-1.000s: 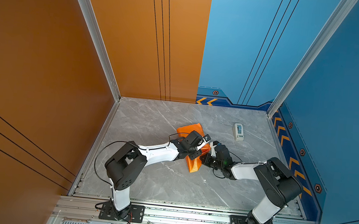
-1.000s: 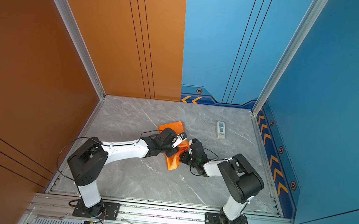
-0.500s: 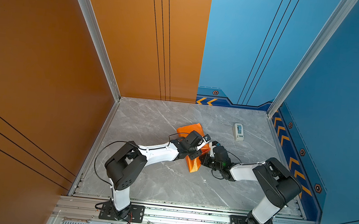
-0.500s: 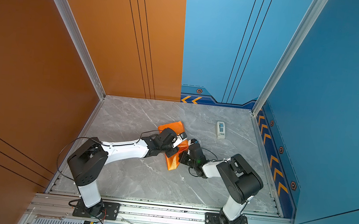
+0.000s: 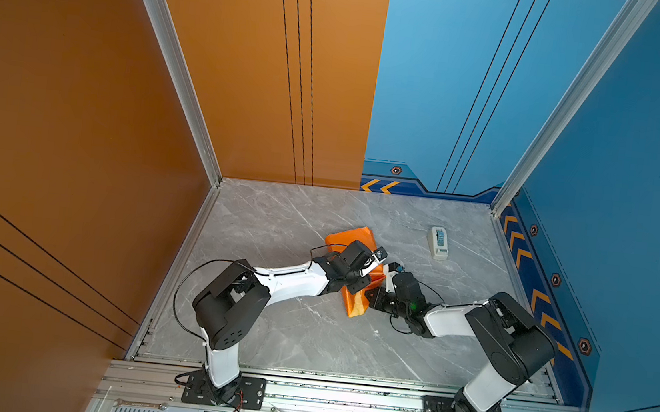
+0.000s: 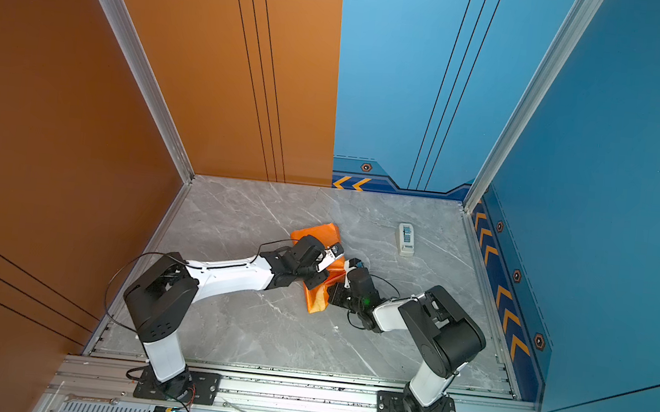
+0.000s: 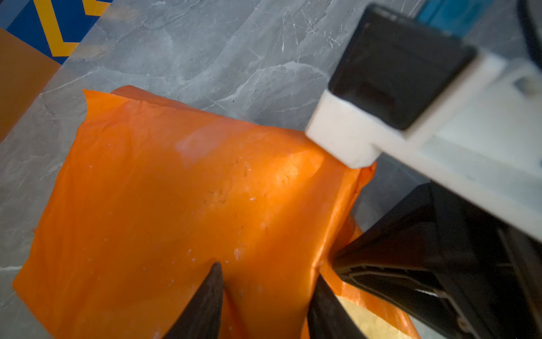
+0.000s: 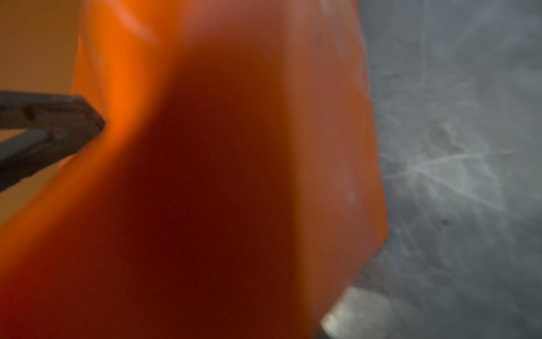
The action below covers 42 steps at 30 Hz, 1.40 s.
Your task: Wrap the gift box in paper
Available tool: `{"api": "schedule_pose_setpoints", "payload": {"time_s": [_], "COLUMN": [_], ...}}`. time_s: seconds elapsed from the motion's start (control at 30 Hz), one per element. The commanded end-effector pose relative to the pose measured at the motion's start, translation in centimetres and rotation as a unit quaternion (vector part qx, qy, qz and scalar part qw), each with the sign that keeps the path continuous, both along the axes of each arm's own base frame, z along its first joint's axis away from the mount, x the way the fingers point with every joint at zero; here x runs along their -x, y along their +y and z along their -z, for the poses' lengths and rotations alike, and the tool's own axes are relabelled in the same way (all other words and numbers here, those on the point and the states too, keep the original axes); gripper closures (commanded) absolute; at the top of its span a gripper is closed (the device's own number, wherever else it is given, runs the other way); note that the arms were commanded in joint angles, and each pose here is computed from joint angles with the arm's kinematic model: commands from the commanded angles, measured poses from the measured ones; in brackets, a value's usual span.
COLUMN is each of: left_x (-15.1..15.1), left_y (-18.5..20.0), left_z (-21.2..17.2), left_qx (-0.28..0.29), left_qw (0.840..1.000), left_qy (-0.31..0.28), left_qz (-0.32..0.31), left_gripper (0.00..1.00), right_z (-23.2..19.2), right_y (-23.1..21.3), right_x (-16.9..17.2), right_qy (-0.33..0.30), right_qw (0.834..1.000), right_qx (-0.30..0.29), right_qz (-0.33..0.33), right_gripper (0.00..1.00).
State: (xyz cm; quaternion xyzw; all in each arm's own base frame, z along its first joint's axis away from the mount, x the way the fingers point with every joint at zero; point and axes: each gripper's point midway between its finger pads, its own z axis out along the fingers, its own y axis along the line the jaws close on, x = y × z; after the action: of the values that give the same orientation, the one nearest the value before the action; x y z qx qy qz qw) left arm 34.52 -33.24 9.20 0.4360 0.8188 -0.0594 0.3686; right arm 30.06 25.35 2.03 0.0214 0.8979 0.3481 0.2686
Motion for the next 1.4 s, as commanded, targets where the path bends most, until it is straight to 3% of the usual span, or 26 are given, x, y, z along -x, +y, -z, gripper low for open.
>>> {"api": "schedule_pose_setpoints", "payload": {"time_s": [0.0,0.4,0.5,0.77,0.9,1.1,1.23,1.37], "left_x": [1.7,1.7,1.8,1.6,1.5,1.1,0.1,0.0], "left_y": [1.0,0.8,0.4,-0.9,-1.6,-2.0,0.0,4.7], "left_z": [2.6,2.4,1.8,-0.8,-2.7,-7.2,-10.0,-9.5], "left_qx": [-0.015,-0.010,0.002,0.033,0.056,0.101,0.138,0.172], "left_qw": [0.999,0.999,0.999,0.999,0.998,0.994,0.990,0.969], "left_qy": [0.048,0.048,0.048,0.035,0.028,0.009,0.011,0.082], "left_qz": [0.006,0.008,0.011,0.024,0.031,0.030,-0.030,-0.155], "left_gripper": [0.55,0.55,0.55,0.53,0.51,0.46,0.44,0.44], "right_z": [4.2,4.4,2.5,-7.9,-9.9,-10.4,-9.8,-8.4], "right_y": [-1.4,-1.4,-1.3,-4.4,-7.5,-6.6,-5.3,-3.6], "right_x": [4.7,6.7,6.2,3.1,1.0,-2.0,-4.1,-4.6], "right_qy": [0.081,0.093,0.072,-0.017,0.002,0.073,0.083,0.106], "right_qw": [0.995,0.993,0.995,0.999,0.999,0.993,0.991,0.986], "right_qx": [0.046,0.039,0.031,0.017,0.043,0.088,0.102,0.102], "right_qz": [-0.036,-0.058,-0.059,-0.036,0.014,-0.013,-0.036,-0.077], "right_gripper": [0.92,0.94,0.84,0.58,0.51,0.43,0.42,0.43]}}
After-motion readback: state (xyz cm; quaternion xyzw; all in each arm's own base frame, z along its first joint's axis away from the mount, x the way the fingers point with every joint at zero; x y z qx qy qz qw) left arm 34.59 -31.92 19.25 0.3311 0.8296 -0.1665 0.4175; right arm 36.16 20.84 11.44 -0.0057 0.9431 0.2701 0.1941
